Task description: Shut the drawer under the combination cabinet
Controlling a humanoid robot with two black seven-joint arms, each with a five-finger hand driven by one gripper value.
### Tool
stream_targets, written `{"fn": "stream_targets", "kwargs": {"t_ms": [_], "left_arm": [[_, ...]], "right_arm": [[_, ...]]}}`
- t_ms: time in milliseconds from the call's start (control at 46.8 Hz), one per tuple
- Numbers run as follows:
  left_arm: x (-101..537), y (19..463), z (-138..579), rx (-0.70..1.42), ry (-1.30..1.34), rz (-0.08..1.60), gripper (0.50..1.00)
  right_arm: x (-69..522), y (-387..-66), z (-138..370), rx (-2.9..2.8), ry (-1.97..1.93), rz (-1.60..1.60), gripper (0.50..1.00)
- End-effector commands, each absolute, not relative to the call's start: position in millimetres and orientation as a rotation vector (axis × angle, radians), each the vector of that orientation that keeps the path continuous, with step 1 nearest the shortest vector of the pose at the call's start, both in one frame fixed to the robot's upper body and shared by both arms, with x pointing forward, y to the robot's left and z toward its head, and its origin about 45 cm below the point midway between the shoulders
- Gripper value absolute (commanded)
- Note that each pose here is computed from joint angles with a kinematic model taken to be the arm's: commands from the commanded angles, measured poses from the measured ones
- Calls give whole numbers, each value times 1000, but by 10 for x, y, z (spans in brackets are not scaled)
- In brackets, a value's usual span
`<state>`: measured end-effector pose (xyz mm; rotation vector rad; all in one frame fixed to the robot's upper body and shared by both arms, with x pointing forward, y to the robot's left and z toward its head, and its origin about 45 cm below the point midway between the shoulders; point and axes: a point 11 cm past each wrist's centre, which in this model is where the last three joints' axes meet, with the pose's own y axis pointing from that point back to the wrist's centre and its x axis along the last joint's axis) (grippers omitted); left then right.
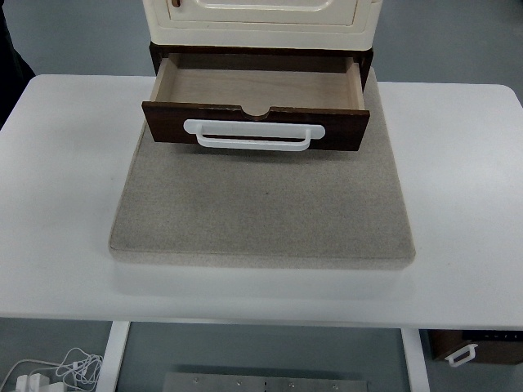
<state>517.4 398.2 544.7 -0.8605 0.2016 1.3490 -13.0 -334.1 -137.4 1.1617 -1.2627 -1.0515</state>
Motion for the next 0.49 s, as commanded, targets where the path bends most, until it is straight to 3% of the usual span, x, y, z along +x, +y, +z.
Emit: {"fn": "stream_targets", "kwargs": {"t_ms": [0,470], "left_arm": [[5114,3802,5682,-820,138,1307,1000],[4578,2719,6504,-672,-106,1028,1000]], "right_arm": [[-136,-3341,-1374,1161,-1263,-1053,952],[-127,-3341,-1374,1162,-1264,-1052,952]]}}
